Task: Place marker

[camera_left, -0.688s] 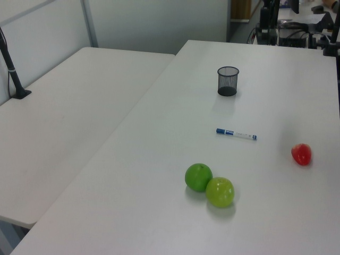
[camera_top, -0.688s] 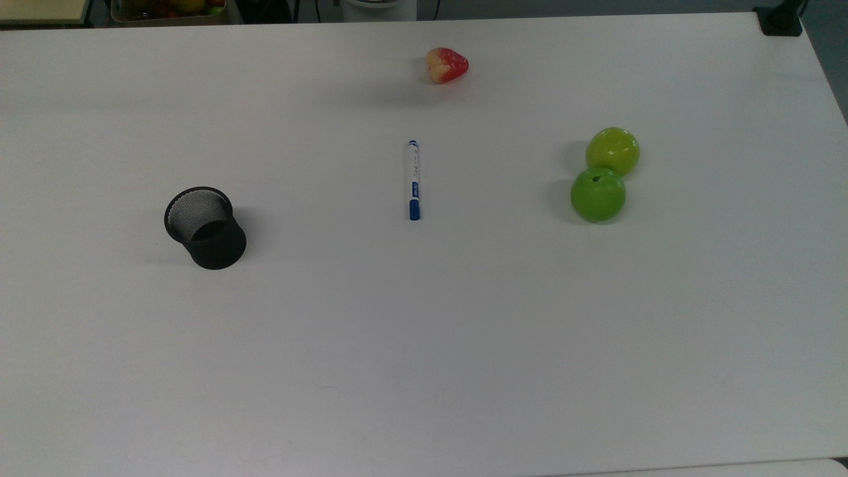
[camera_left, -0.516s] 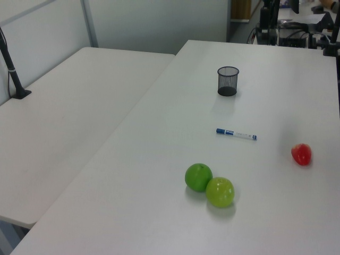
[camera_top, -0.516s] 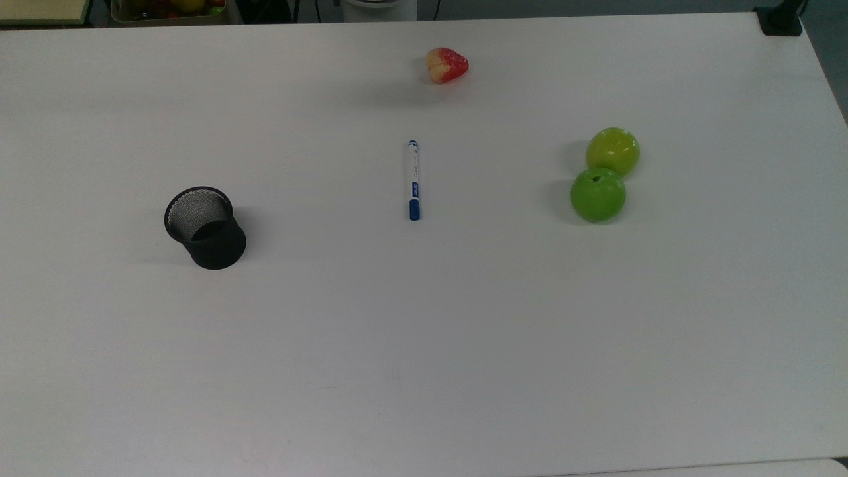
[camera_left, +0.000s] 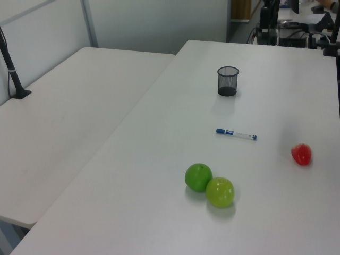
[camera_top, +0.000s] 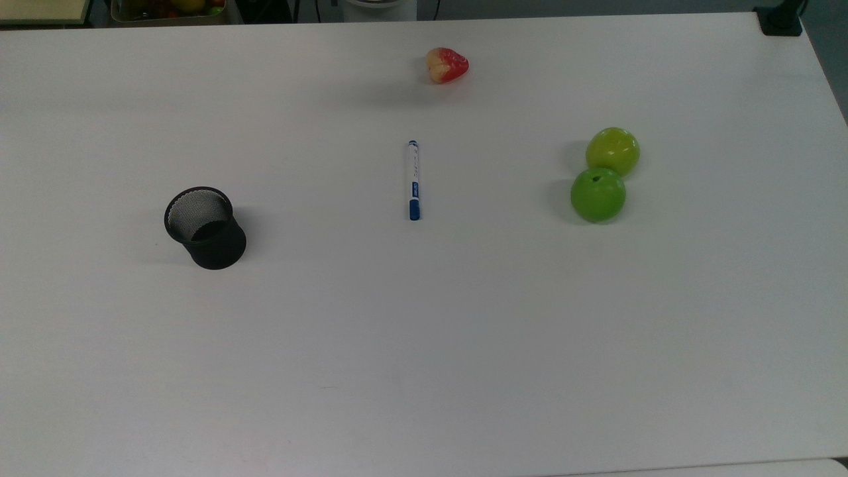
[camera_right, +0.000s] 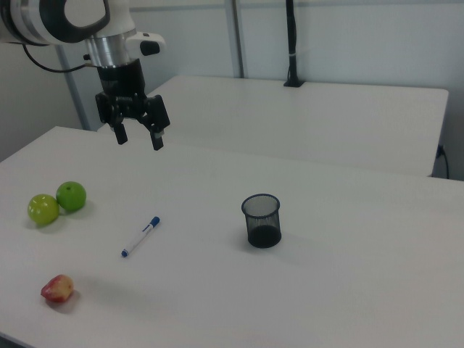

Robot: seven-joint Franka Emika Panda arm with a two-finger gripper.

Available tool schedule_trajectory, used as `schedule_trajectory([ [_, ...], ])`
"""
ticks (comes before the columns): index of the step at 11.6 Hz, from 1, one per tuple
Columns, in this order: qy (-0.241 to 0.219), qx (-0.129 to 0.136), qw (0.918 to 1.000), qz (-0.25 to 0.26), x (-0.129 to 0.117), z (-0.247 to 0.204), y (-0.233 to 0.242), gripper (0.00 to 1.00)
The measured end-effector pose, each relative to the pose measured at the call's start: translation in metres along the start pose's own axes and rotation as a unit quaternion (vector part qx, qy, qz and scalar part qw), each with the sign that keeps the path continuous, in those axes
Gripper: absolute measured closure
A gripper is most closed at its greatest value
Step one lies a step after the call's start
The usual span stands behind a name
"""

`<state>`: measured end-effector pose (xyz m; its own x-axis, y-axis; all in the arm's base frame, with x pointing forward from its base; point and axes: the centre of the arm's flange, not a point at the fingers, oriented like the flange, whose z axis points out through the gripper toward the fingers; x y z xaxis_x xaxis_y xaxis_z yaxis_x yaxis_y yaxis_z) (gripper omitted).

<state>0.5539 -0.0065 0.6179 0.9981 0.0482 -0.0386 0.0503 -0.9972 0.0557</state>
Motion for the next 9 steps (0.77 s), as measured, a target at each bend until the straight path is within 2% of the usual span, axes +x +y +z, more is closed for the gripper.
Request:
schedule_trajectory([
  [5,0.023,0.000,0.9997,-0.004,0.008,-0.001,-0.004,0.00],
  [9,0.030,0.002,0.9994,-0.017,0.018,0.004,-0.050,0.00],
])
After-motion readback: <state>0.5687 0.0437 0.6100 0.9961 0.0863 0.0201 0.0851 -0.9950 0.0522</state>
